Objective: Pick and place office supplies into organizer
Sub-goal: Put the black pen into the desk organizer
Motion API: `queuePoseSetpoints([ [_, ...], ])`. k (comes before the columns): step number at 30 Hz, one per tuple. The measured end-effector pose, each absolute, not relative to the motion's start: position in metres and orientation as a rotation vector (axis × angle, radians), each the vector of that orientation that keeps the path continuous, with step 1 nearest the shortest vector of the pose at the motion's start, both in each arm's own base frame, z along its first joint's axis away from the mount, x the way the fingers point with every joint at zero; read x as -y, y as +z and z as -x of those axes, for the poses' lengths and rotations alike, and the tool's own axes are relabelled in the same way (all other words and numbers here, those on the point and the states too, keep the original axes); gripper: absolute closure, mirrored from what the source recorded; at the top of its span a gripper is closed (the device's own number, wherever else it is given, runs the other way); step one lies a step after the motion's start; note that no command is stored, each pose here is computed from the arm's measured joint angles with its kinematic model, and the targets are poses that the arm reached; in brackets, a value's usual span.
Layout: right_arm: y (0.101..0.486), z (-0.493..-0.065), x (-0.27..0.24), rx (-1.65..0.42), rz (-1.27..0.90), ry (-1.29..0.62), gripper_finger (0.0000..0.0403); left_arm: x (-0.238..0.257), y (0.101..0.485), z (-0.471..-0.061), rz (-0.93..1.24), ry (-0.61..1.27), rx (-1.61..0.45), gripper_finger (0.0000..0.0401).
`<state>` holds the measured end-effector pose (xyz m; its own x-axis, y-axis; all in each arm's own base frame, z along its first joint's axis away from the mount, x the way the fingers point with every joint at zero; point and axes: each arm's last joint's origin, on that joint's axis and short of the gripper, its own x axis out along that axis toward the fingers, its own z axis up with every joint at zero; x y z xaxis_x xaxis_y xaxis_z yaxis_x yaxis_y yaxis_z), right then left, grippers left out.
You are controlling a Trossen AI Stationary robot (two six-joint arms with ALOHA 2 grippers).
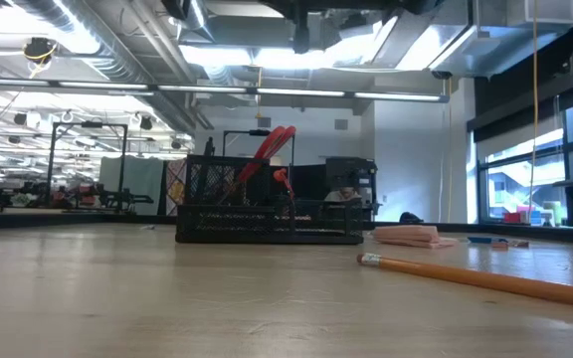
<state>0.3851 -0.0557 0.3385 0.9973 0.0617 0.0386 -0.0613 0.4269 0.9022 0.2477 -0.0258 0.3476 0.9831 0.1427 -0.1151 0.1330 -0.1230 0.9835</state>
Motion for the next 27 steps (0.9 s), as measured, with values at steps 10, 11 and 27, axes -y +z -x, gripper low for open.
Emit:
queuePoseSetpoints([
  [10, 0.3398, -0.3850, 0.0557, 0.006, -1.107, 0.091, 0.0328, 0.0259, 0.3463, -0.2475, -1.705, 0.011, -0.233, 0.0361],
  [11, 0.3402, -0.3850, 0.0556, 0.009, -1.106, 0.097, 0.0330, 0.0259, 0.3461, -0.2475, -1.706, 0.011, -0.235, 0.0361],
  [27, 0.3404, -0.3848, 0.0548, -0.006, -1.091, 0.122, 0.0336, 0.0258, 0.3459, -0.2475, -1.675, 0.017, -0.240, 0.0300],
])
